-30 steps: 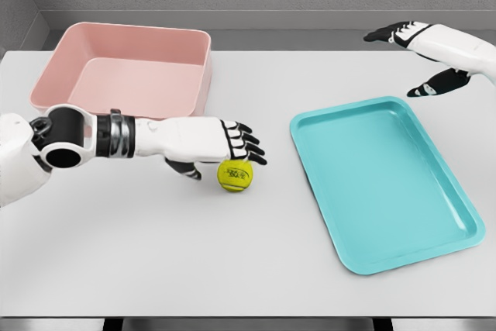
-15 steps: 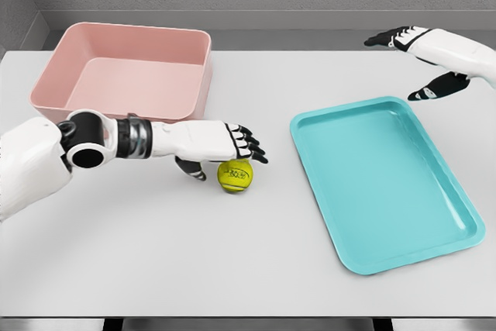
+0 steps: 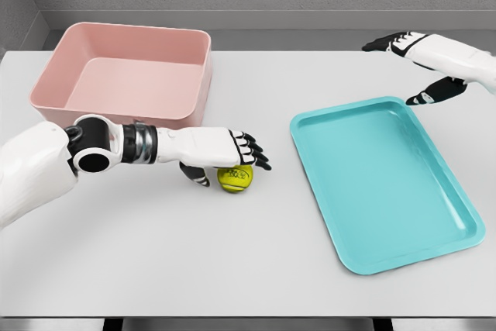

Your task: Put the tennis from the blue tray into the pink basket with both arms

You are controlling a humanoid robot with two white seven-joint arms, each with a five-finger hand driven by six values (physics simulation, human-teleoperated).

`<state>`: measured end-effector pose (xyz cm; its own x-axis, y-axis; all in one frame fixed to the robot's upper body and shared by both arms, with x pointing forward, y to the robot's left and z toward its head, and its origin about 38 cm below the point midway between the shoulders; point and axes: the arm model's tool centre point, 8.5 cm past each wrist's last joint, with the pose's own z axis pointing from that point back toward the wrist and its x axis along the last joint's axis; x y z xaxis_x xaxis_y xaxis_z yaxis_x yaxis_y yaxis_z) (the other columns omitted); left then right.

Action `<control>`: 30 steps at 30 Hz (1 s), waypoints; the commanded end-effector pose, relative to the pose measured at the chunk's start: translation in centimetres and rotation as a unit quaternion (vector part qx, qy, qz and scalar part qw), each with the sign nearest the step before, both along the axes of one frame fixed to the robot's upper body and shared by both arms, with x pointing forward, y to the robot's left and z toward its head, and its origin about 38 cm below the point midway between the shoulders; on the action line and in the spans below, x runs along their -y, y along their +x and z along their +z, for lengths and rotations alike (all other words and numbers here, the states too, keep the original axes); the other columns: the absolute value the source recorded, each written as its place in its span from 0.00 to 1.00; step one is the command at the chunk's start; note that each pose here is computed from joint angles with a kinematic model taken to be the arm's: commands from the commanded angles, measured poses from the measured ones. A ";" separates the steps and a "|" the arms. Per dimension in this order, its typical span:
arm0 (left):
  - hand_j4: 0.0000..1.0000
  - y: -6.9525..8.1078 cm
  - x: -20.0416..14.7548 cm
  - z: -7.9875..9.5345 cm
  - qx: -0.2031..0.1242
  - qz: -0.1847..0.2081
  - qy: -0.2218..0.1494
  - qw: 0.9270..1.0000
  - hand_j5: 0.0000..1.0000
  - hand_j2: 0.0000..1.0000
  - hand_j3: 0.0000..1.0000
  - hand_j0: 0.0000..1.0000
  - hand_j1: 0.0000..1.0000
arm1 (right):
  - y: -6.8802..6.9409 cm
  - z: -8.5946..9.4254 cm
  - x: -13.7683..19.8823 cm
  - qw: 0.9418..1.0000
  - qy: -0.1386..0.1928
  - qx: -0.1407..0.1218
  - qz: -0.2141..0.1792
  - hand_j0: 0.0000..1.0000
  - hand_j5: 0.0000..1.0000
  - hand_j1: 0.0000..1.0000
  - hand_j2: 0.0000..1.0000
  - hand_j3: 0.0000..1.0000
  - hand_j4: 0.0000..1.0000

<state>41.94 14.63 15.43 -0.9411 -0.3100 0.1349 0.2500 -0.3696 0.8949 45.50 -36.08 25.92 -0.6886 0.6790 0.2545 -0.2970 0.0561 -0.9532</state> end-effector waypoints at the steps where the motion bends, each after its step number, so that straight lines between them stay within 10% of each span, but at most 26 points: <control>1: 1.00 0.0 -0.1 -0.1 0.004 0.000 0.005 1.000 1.00 1.00 1.00 1.00 1.00 | 0.0 0.1 0.0 1.000 0.004 0.000 -0.001 1.00 1.00 1.00 1.00 1.00 1.00; 20: 1.00 -0.1 0.0 -0.2 0.004 0.000 0.005 1.000 1.00 1.00 1.00 1.00 1.00 | -0.1 0.1 0.3 1.000 0.002 0.000 -0.004 1.00 1.00 1.00 1.00 1.00 1.00; 30: 0.73 -0.3 0.0 -0.2 0.006 -0.008 0.005 1.000 0.73 0.73 0.73 0.73 0.73 | -0.1 0.2 0.4 1.000 0.001 0.000 -0.005 1.00 1.00 1.00 1.00 1.00 1.00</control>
<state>41.66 14.64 15.10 -0.9475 -0.2973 0.1174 0.2324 -0.3886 0.8916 45.43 -36.40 25.99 -0.6846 0.6842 0.2514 -0.2967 0.0534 -0.9535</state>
